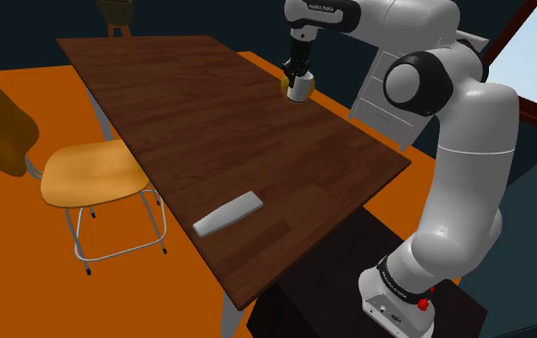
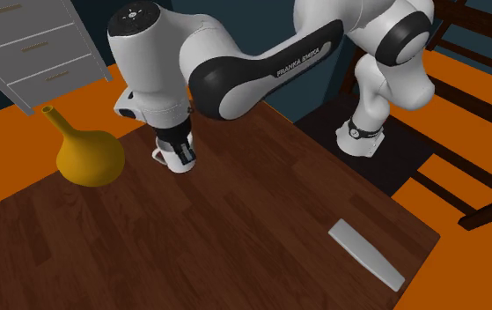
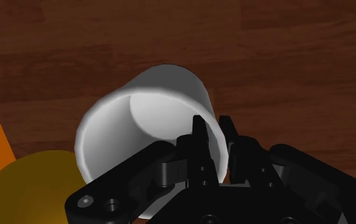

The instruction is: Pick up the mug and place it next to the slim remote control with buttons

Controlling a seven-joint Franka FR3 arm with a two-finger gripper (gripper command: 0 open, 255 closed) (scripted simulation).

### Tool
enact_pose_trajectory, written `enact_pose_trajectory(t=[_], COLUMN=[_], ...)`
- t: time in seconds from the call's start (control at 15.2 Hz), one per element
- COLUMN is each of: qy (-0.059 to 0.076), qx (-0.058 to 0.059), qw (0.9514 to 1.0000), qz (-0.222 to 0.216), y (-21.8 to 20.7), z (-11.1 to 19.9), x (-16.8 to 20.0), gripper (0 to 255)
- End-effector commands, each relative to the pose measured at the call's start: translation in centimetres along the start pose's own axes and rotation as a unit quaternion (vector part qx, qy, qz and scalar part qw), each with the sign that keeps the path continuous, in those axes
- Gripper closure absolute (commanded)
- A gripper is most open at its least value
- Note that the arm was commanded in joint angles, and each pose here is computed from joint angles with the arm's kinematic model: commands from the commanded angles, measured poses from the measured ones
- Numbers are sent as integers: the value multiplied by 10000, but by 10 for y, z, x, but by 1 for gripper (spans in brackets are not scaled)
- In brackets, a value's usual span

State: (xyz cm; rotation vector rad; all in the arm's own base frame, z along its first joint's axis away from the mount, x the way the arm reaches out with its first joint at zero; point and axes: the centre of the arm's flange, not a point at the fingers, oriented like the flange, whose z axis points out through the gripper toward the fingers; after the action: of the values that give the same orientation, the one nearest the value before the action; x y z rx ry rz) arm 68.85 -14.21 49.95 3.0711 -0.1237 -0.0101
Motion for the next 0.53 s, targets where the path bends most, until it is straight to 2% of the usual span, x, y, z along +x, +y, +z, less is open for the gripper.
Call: enact_pose_trajectory(t=[0.0, 0.13, 0.46], qy=[0, 0, 0], qx=[0, 0, 0], qw=[10000, 10000, 10000], qz=[0, 0, 0], y=[1, 1, -45], z=[-11, -20, -24], x=[1, 1, -46], gripper=[255, 255, 255])
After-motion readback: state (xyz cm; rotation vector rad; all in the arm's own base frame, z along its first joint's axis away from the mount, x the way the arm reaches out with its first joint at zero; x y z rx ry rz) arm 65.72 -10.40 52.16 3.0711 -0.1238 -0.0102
